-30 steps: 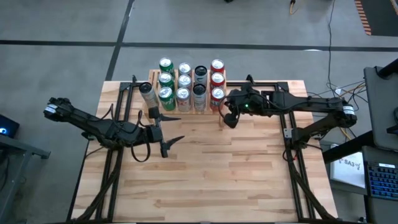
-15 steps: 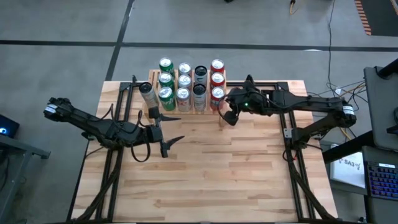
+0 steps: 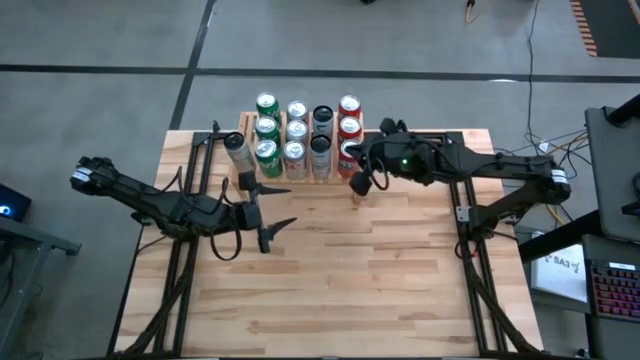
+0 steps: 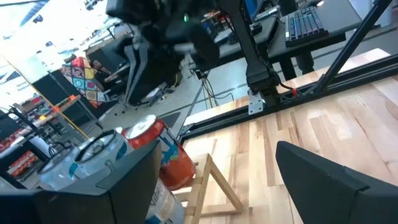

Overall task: Place canned beverage on shelf
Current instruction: Put the orange soda can on the shelf

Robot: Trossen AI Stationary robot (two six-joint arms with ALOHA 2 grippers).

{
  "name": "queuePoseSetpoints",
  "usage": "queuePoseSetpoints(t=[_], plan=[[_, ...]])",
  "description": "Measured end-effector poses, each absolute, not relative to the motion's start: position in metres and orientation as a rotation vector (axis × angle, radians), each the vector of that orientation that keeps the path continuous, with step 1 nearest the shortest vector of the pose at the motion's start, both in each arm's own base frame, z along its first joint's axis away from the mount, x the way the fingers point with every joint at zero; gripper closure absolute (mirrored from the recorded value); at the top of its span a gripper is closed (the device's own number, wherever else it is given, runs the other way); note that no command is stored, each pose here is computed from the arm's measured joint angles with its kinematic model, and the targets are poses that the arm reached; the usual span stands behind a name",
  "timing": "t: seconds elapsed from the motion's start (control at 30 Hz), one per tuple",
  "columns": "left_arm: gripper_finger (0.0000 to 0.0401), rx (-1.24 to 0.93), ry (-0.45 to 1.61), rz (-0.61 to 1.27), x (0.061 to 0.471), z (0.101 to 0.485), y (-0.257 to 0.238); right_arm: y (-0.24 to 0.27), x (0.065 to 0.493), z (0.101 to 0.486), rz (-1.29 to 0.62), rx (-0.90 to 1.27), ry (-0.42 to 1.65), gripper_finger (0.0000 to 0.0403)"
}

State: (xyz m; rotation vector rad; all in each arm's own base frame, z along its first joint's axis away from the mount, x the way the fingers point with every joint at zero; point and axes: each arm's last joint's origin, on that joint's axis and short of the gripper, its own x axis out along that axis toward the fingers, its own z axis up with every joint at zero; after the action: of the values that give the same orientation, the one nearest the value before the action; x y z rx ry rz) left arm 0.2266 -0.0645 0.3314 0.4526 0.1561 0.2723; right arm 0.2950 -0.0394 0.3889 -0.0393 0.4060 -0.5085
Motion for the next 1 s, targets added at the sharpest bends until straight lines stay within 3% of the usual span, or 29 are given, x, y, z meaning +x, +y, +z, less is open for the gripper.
queuePoseSetpoints(t=[0.27,1.0], plan=[[0.01,0.495,0.165,0.33,0.225,0.338,-0.063,-0.049,0.319,0.37,-0.574,-0.067,0.435,0.0394],[0.01,0.524,0.202,0.369,0.224,0.334,-0.061,-0.049,0.317,0.359,-0.635,-0.021,0.509,0.0394]])
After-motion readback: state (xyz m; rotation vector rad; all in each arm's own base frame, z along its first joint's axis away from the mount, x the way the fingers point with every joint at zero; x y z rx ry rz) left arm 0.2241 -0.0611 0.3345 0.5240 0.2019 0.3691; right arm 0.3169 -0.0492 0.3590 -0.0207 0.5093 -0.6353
